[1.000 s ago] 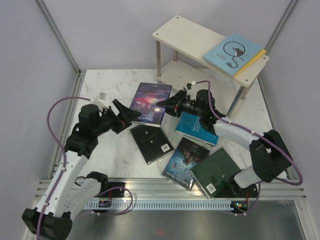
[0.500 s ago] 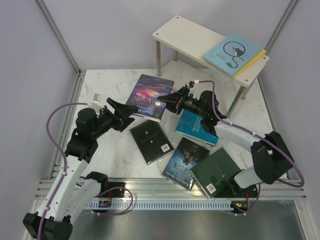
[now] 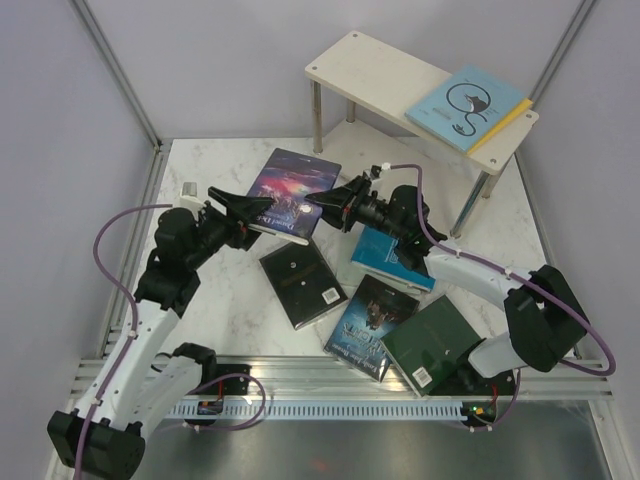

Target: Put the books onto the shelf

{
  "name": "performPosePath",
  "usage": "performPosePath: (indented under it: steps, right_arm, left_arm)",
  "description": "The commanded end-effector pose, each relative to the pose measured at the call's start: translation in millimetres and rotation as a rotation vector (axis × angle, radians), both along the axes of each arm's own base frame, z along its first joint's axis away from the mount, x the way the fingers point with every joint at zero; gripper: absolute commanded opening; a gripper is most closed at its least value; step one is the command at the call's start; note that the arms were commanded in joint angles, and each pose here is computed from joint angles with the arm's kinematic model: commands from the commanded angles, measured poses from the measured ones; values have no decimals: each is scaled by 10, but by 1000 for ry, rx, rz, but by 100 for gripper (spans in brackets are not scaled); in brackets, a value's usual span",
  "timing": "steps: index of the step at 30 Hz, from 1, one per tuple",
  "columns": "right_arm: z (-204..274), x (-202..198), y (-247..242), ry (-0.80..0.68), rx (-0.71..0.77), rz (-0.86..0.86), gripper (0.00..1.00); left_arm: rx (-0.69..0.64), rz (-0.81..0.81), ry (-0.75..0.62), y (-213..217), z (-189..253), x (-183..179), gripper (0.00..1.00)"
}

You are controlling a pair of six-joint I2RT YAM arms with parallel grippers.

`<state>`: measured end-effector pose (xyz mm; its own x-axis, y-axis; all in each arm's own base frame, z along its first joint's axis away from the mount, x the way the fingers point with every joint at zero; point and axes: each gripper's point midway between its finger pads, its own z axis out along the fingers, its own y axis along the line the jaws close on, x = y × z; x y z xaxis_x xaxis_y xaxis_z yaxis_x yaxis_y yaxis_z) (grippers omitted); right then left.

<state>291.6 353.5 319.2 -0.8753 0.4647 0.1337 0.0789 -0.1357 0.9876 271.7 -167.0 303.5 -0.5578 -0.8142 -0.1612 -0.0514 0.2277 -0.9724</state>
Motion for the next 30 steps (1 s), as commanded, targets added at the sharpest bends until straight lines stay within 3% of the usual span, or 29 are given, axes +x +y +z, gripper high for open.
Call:
performPosePath:
  steps: [1,9,23,30]
  right_arm:
    - [941,-124,-19,-181,200,-16,0]
    - [896,35,87,-154,121,-75,0]
    - [932,125,283,-144,51,-97,0]
    - [894,75,305,-143,31,-83,0]
  left_arm:
    - [-54,41,-55,-3,334,91,74]
    - [-50,55,-65,-42,444,81,59]
    - [-24,72,-29,-79,389,106,53]
    - [1,76,-4,-106,378,189,12]
